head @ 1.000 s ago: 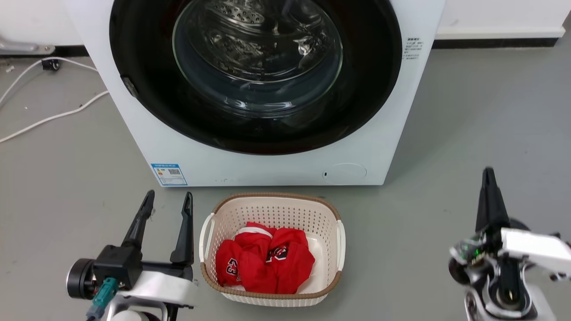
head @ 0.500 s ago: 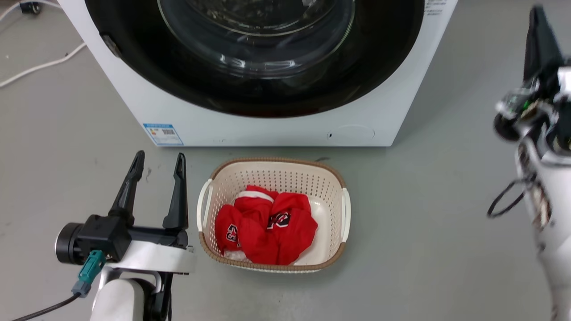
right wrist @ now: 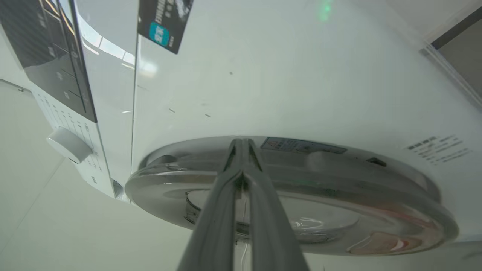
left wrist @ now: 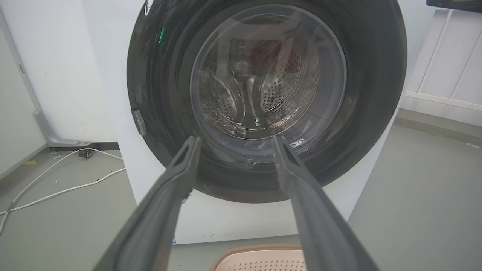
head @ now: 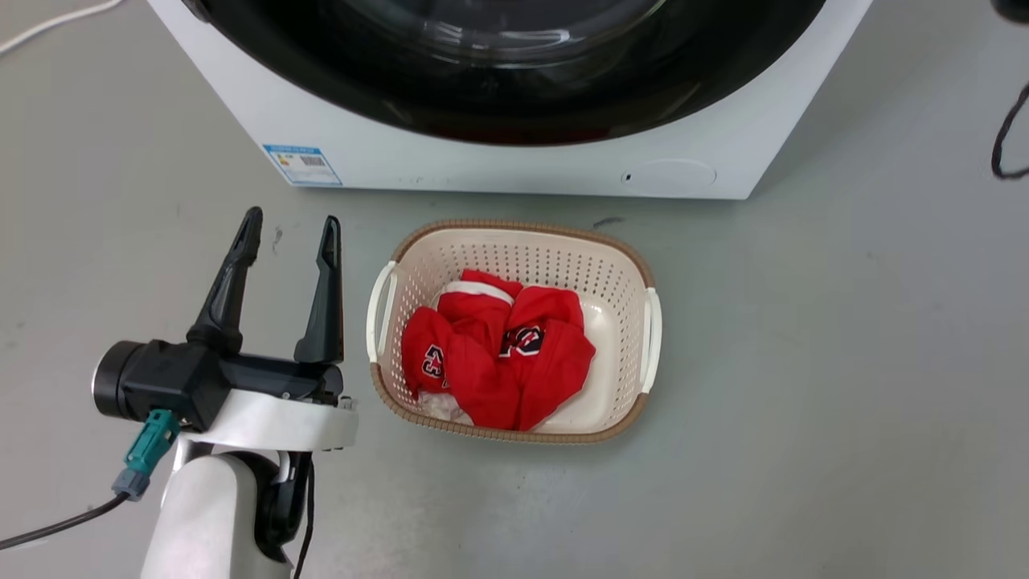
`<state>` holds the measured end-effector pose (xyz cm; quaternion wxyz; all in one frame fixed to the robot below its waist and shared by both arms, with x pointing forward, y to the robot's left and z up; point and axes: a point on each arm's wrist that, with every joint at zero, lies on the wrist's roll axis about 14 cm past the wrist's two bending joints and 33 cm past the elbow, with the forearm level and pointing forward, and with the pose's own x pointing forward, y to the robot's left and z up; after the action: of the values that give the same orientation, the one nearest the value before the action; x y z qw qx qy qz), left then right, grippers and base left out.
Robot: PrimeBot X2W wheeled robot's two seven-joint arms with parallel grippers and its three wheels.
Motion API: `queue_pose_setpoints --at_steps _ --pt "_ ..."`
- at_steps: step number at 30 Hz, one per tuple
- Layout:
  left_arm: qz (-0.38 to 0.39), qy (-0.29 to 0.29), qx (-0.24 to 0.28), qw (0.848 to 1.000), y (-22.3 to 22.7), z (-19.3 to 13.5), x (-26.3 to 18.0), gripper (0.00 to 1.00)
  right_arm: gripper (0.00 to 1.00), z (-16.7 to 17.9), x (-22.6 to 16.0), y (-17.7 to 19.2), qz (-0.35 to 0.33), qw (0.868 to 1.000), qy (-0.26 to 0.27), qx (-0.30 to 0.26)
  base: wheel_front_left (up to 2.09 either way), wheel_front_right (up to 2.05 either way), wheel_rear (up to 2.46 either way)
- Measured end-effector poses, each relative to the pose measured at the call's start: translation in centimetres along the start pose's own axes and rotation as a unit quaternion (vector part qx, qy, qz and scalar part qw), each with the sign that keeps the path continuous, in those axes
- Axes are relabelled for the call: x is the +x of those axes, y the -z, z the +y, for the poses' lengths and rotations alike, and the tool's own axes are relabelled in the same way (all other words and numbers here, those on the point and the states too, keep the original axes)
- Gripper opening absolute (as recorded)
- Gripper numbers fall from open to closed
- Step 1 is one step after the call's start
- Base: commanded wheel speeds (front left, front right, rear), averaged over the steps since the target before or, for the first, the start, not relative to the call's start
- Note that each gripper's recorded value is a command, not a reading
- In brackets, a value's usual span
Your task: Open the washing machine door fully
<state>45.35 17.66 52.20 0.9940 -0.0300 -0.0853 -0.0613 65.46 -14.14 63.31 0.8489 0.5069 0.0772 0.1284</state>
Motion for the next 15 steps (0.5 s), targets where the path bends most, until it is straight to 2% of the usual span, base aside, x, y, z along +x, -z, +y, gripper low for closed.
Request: queue_pose_setpoints --at_steps 3,8,15 --pt "0.004 -0.002 0.001 1.000 0.5 0.3 0.3 1.00 0.00 0.0 1.5 1.4 0.039 0.999 0.015 -0.026 0.00 0.00 0.00" --pt "0.008 -0.005 0.000 1.000 1.3 0.7 1.0 1.00 0.00 -0.1 3.3 2.1 0.068 0.995 0.029 -0.061 0.00 0.00 0.00" --pt "0.018 -0.007 0.000 1.000 2.3 0.9 1.3 1.00 0.00 -1.6 4.3 3.9 0.109 0.989 0.045 -0.085 0.00 0.00 0.00"
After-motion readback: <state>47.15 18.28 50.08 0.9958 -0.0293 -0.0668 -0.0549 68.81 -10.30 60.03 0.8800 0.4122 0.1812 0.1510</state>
